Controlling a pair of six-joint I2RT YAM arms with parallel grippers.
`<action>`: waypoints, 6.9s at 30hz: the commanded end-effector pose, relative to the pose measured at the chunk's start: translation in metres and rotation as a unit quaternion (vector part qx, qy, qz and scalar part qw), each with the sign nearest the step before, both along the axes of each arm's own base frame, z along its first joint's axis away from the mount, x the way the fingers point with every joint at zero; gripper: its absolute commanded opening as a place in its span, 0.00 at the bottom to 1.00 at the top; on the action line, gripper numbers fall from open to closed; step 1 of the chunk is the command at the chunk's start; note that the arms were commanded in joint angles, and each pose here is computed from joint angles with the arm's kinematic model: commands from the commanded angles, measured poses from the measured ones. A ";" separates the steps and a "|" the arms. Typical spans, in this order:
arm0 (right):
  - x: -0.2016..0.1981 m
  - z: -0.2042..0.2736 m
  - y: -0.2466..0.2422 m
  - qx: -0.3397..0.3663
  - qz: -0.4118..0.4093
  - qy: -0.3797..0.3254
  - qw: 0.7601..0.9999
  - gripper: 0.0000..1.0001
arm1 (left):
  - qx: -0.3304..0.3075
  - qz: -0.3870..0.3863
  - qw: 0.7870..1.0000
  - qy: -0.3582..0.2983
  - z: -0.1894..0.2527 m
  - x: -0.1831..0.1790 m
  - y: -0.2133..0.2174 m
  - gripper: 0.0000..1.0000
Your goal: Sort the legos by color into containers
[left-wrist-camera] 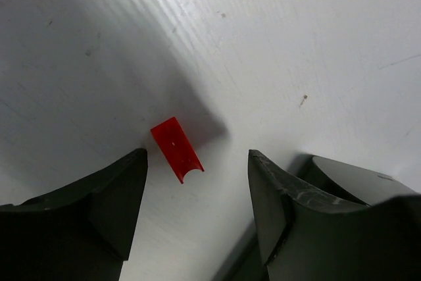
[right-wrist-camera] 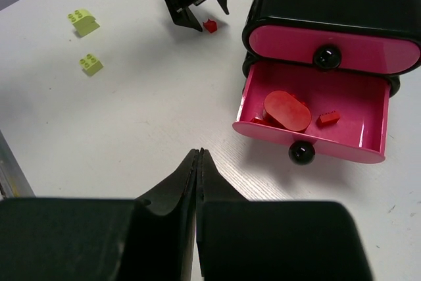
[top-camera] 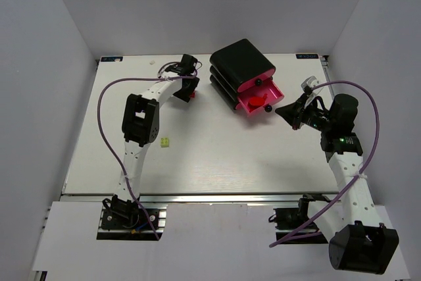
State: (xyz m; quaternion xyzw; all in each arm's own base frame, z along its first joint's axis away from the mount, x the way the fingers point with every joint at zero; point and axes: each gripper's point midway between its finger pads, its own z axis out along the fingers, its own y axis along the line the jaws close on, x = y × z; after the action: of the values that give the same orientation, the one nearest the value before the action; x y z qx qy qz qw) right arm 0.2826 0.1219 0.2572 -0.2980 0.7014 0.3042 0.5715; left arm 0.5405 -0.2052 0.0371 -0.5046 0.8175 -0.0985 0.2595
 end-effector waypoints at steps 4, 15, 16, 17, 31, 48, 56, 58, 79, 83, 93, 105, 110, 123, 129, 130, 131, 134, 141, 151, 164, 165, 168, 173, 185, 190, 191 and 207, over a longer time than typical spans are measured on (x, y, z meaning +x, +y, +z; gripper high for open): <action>0.003 0.009 -0.002 -0.004 -0.008 -0.031 0.999 0.00 | -0.028 -0.002 0.999 0.019 -0.012 -0.001 -0.004 0.70; 0.002 0.009 -0.004 -0.005 -0.016 -0.034 0.999 0.00 | -0.065 -0.023 0.997 0.031 -0.025 -0.002 -0.016 0.44; 0.002 0.009 -0.004 -0.006 -0.015 -0.036 0.999 0.00 | -0.065 -0.026 0.997 0.031 -0.024 -0.004 -0.015 0.40; 0.002 0.008 -0.004 -0.005 -0.016 -0.034 0.999 0.00 | -0.066 -0.028 0.997 0.033 -0.025 -0.006 -0.015 0.38; 0.005 0.011 -0.004 -0.002 -0.019 -0.047 0.999 0.00 | -0.055 -0.302 0.945 -0.109 0.077 -0.039 -0.051 0.00; 0.019 0.006 -0.018 -0.017 -0.065 -0.048 0.997 0.00 | -0.066 -0.677 0.672 -0.294 0.150 -0.198 -0.160 0.00; 0.027 0.006 -0.031 -0.018 -0.103 -0.046 0.993 0.00 | 0.008 -0.683 0.661 -0.309 0.169 -0.173 -0.217 0.00; 0.026 0.005 -0.032 -0.018 -0.104 -0.046 0.993 0.00 | 0.039 -0.667 0.676 -0.311 0.168 -0.161 -0.220 0.00; 0.024 0.008 -0.035 -0.010 -0.099 -0.044 0.994 0.00 | 0.204 -0.583 0.743 -0.256 0.144 -0.092 -0.221 0.39; 0.024 0.006 -0.034 -0.009 -0.096 -0.041 0.995 0.00 | 0.197 -0.588 0.741 -0.257 0.147 -0.094 -0.223 0.50; 0.021 -0.003 -0.028 -0.008 -0.066 -0.029 0.997 0.05 | 0.141 -0.601 0.715 -0.328 0.218 -0.127 -0.229 0.07; 0.086 -0.054 -0.078 -0.027 -0.284 0.102 0.953 0.00 | 0.258 -0.538 0.734 -0.323 0.228 -0.241 -0.034 0.55; 0.118 -0.087 -0.074 -0.040 -0.343 0.161 0.924 0.00 | 0.335 -0.508 0.741 -0.283 0.196 -0.279 0.043 0.76; 0.179 -0.137 -0.042 -0.013 -0.345 0.298 0.890 0.00 | 0.333 -0.468 0.747 -0.336 0.202 -0.303 0.073 0.94; 0.188 -0.124 -0.016 0.032 -0.286 0.306 0.907 0.00 | 0.336 -0.460 0.749 -0.339 0.205 -0.304 0.077 0.97; 0.189 -0.122 -0.013 0.037 -0.279 0.306 0.909 0.00 | 0.336 -0.458 0.749 -0.340 0.205 -0.304 0.078 0.97; 0.193 -0.114 -0.009 0.044 -0.271 0.302 0.913 0.00 | 0.336 -0.454 0.750 -0.344 0.208 -0.305 0.080 0.97; 0.203 -0.111 0.001 0.058 -0.255 0.315 0.912 0.00 | 0.338 -0.450 0.750 -0.349 0.210 -0.306 0.082 0.98; 0.223 -0.125 0.018 0.088 -0.224 0.343 0.908 0.00 | 0.338 -0.453 0.749 -0.346 0.208 -0.305 0.080 0.98; 0.219 -0.117 0.037 0.172 -0.148 0.354 0.907 0.04 | 0.340 -0.452 0.749 -0.346 0.207 -0.305 0.081 0.98; 0.208 -0.147 0.017 0.092 -0.148 0.313 0.934 0.10 | 0.338 -0.452 0.747 -0.350 0.208 -0.306 0.081 0.98; 0.203 -0.152 0.018 0.084 -0.138 0.323 0.932 0.16 | 0.338 -0.454 0.747 -0.349 0.208 -0.306 0.080 0.98; 0.198 -0.173 0.017 0.072 -0.137 0.351 0.924 0.25 | 0.338 -0.456 0.747 -0.347 0.206 -0.305 0.079 0.98; 0.197 -0.188 0.020 0.073 -0.137 0.362 0.919 0.54 | 0.339 -0.454 0.748 -0.346 0.206 -0.305 0.080 0.98; 0.198 -0.210 0.036 0.108 -0.094 0.412 0.900 0.56 | 0.341 -0.456 0.748 -0.340 0.203 -0.303 0.079 0.98; 0.196 -0.212 0.047 0.152 -0.079 0.437 0.883 0.60 | 0.345 -0.455 0.750 -0.335 0.199 -0.302 0.080 0.98; 0.197 -0.213 0.048 0.157 -0.079 0.436 0.882 0.60 | 0.347 -0.452 0.752 -0.332 0.198 -0.300 0.080 0.98; 0.168 -0.218 0.025 0.181 -0.124 0.419 0.881 0.14 | 0.336 -0.437 0.792 -0.262 0.160 -0.284 0.076 0.98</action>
State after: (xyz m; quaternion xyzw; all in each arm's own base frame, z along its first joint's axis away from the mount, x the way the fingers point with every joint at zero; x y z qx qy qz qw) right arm 0.4566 0.1598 0.0409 0.0488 0.8332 0.4719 0.2840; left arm 0.2507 -0.1270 0.1983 0.0913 0.8252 -0.0461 0.5554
